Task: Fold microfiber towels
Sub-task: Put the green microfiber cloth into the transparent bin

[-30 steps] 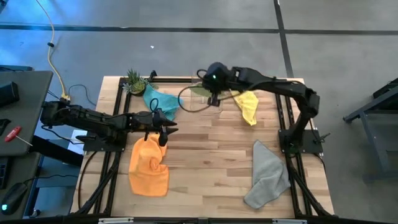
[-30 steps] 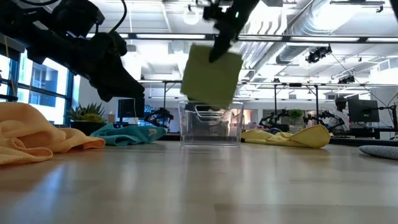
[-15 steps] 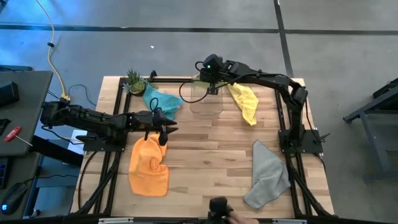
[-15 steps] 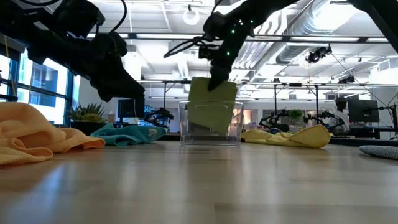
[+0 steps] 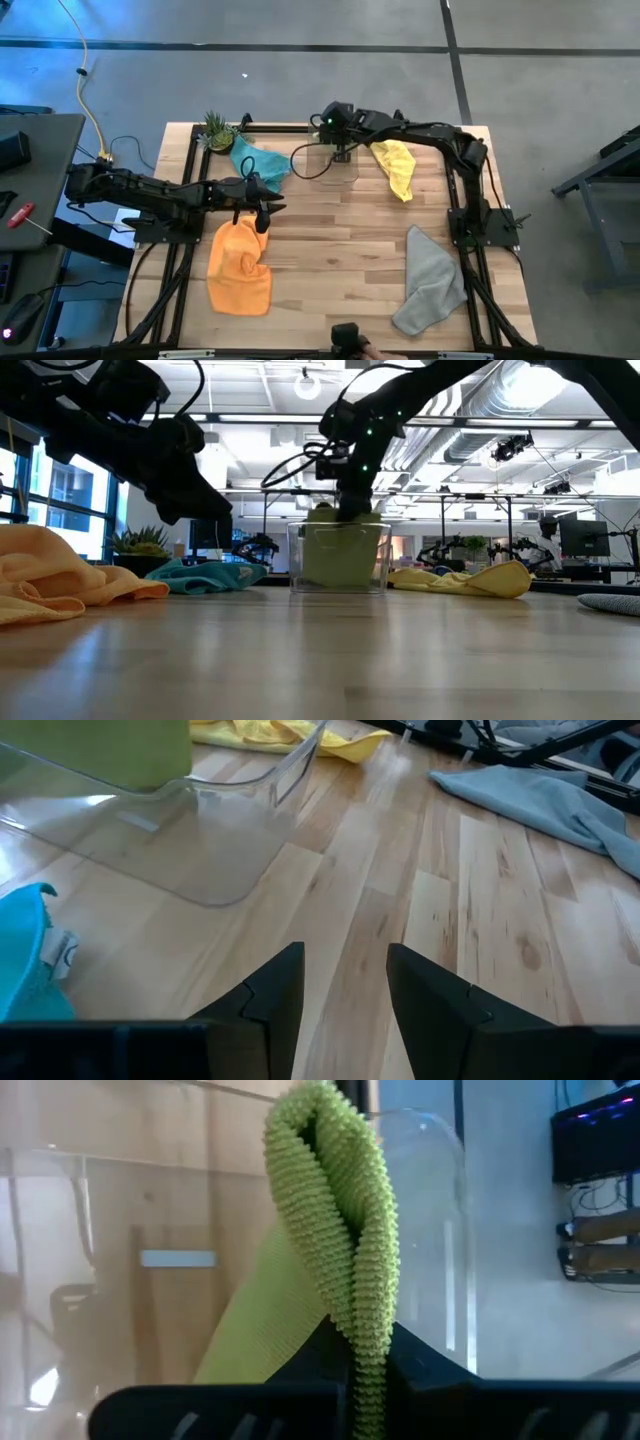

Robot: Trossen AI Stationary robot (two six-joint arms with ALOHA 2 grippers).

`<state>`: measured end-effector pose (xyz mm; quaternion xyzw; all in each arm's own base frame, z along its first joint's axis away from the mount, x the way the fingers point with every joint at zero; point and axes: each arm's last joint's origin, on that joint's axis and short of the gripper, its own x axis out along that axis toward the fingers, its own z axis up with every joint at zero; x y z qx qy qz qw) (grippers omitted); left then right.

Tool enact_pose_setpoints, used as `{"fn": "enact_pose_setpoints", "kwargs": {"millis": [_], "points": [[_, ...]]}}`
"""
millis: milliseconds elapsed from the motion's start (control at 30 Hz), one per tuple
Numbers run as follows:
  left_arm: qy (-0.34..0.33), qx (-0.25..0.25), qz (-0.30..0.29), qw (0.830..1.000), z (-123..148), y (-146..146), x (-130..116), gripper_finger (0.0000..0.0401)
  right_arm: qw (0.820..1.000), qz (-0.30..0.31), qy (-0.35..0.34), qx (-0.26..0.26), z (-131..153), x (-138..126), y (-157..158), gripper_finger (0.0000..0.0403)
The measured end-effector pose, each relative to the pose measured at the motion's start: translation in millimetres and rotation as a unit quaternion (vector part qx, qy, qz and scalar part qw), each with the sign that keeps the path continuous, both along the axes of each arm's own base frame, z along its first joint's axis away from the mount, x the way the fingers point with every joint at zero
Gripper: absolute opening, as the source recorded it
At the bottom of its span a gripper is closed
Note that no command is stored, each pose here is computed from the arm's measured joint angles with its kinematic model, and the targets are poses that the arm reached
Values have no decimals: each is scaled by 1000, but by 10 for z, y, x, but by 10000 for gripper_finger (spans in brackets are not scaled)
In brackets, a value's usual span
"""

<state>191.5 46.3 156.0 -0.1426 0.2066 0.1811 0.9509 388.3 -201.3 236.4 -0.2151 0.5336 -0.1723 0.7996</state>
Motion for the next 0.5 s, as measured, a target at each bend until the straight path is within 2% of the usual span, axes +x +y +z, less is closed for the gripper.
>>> {"fn": "enact_pose_setpoints", "kwargs": {"millis": [167, 333, 400, 500], "points": [[1, 0, 0, 1000, -3, 0, -1, 133, 1000, 4, -14, 20, -25, 65, 138, 0], [2, 3, -2, 1000, -3, -1, -1, 133, 997, 3, -29, 72, -49, 98, 269, 3], [2, 3, -4, 1000, -3, -7, 1, 133, 995, 5, -30, 97, -62, 103, 323, 17], [2, 2, -6, 1000, -3, -10, 2, 133, 992, 7, -31, 121, -73, 113, 388, 59]]}}
